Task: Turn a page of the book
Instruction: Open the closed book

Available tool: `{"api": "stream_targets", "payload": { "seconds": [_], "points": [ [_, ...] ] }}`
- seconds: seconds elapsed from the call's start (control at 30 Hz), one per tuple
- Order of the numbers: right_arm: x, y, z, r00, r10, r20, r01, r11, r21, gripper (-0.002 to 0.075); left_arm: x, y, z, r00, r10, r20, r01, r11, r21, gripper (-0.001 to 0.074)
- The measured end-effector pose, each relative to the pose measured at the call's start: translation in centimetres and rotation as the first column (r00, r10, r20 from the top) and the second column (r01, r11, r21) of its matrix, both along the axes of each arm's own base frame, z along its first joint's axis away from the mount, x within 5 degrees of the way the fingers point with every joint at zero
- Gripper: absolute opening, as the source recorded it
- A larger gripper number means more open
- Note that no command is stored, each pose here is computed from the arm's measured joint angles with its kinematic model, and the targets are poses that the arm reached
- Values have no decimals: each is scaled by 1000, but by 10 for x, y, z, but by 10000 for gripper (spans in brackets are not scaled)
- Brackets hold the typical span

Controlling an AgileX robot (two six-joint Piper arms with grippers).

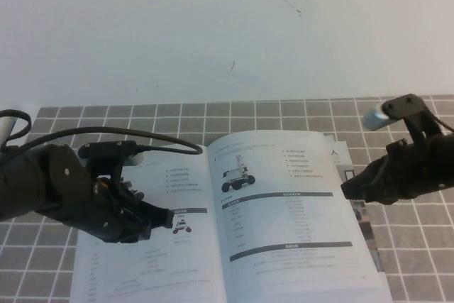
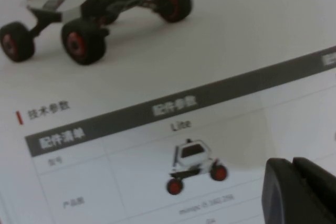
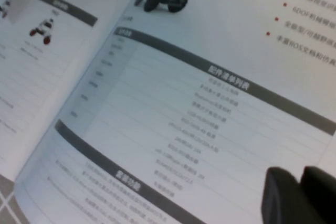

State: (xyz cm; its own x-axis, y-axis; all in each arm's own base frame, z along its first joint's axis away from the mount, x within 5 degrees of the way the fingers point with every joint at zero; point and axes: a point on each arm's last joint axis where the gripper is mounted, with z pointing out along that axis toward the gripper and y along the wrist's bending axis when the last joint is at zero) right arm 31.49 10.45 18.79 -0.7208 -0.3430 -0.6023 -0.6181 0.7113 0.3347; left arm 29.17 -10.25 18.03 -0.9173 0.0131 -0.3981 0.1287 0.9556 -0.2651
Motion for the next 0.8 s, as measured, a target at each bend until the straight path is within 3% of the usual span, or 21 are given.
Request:
{"api": "stream_targets", "payload": {
  "seconds": [0.07,0.3,0.63,0.8],
  "points": [
    [9,3,-10,999,23,-36,-23,1000,-19,90,2,1,-5,1000,2,-8,-2,1000,17,-4],
    [38,7,-46,986,21,-163,-30,998,-53,398,5,1,-20,999,9,-38,-7,999,39,-4],
    [61,7,-45,968,-49,-248,27,996,-91,447,8,1,-23,999,11,-35,-9,999,43,-4],
    [56,10,-53,944,-18,-331,-4,998,-68,447,9,1,-23,1000,12,-28,-11,999,42,-4]
  ]
}}
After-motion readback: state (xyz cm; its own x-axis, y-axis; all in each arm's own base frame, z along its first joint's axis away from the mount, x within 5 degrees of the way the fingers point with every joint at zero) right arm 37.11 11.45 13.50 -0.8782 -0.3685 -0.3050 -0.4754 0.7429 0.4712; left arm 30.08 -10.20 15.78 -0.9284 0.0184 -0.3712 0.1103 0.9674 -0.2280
